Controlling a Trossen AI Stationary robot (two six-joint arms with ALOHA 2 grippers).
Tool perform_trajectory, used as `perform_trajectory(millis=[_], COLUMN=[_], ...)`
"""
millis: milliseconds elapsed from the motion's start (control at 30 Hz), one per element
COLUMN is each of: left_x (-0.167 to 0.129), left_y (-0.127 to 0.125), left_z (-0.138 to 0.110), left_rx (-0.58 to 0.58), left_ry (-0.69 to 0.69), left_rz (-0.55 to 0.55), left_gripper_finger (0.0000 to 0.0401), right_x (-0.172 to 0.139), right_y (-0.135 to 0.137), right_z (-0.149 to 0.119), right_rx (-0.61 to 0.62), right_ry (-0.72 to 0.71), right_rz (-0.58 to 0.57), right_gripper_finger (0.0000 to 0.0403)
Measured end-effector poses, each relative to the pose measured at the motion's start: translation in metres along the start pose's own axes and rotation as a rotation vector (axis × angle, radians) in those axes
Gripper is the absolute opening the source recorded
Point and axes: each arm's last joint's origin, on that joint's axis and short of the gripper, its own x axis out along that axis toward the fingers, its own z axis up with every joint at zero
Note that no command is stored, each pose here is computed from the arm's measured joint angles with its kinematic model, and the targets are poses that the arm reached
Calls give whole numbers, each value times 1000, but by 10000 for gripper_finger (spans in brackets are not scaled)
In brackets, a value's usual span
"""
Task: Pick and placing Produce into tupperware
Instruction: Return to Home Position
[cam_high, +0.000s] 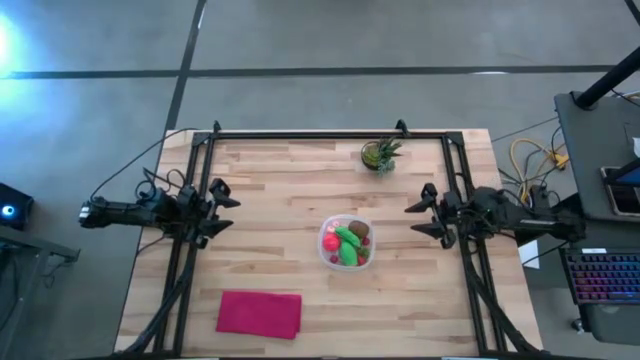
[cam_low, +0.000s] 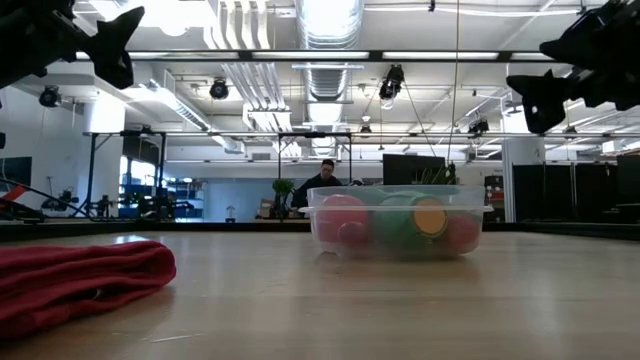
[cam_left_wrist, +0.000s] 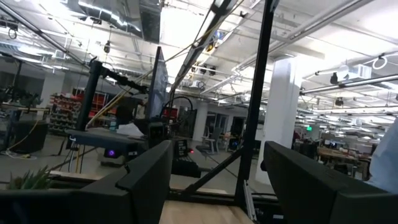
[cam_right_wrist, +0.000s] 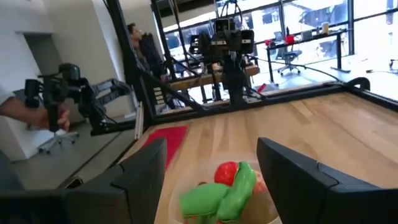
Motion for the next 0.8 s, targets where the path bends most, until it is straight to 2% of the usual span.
perform_trajectory(millis=[267,533,800], left_x=[0,0,0], left_y=[0,0,0], left_z=[0,0,-1], left_rx=[0,0,0], left_ry=[1,2,2], left_rz=[1,1,1], left_gripper_finger=[240,240,240], right_x=[0,0,1], right_y=[-3,-12,-12], right_z=[-2,-5,-5], right_rx=[-40,-34,-34], right_ry=[17,16,19], right_rz=[-48,-316,-328], right_gripper_finger=[242,242,242])
